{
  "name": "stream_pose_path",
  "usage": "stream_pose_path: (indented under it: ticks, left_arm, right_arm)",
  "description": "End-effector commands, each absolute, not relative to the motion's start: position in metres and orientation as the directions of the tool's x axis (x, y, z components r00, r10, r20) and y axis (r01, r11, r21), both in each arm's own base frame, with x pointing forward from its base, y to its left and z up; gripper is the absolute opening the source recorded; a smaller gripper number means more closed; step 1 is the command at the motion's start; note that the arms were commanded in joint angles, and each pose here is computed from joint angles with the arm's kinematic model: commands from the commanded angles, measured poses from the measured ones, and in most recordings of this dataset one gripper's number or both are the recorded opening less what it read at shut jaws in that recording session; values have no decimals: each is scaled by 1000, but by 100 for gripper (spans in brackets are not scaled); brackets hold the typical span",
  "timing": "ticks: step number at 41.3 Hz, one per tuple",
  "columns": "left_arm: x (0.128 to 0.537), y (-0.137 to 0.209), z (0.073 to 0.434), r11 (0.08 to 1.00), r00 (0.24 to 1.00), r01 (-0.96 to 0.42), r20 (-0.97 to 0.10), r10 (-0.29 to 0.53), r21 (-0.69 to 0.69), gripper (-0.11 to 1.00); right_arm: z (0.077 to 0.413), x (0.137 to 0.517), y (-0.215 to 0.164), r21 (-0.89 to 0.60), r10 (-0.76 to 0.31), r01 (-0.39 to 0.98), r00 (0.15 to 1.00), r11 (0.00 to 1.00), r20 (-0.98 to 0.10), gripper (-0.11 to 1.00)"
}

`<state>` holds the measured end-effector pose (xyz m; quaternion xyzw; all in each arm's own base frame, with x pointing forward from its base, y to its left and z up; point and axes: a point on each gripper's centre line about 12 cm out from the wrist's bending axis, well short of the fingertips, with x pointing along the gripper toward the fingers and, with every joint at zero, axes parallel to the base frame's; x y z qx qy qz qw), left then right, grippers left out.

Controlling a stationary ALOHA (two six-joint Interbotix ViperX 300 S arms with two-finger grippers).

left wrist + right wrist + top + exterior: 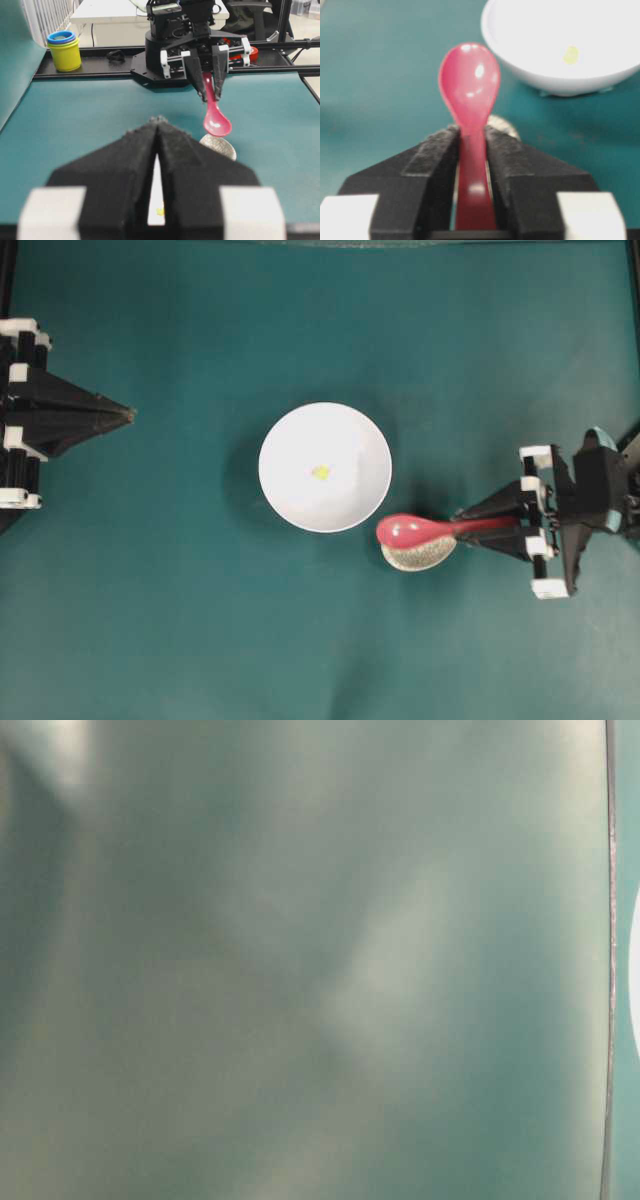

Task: Scoop the yellow hexagonal prism block from the bowl with a spoon using the right arm.
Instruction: 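Lift the red spoon out of the spoon rest toward the bowl, then lower the spoon into the white bowl and scoop under the yellow block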

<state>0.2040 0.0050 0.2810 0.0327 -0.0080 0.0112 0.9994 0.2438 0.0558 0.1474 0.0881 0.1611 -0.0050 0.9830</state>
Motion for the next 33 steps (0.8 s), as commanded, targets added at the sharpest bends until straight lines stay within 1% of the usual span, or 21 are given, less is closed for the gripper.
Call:
stream_pose_path:
  ticks: [1, 6, 11, 24, 33]
  left_arm:
    - [207, 6, 289, 997, 999, -26, 31, 24, 71, 0]
    - [207, 6, 287, 996, 999, -30, 26, 28, 83, 0]
    - [208, 7, 287, 993, 999, -32, 21, 29, 111, 0]
    - [215, 7, 278, 994, 999, -29, -20, 31, 109, 0]
    - [216, 8, 278, 994, 999, -29, -25, 32, 102, 0]
  right_arm:
    - [164, 258, 49, 188, 12, 57, 938, 981, -346, 24]
    - [177, 272, 36, 189, 15, 74, 902, 979, -431, 24]
    - [192, 284, 24, 193, 28, 78, 870, 978, -493, 24]
    - [225, 305, -10, 242, 58, 115, 793, 963, -606, 24]
    - [233, 316, -27, 270, 88, 136, 730, 953, -678, 24]
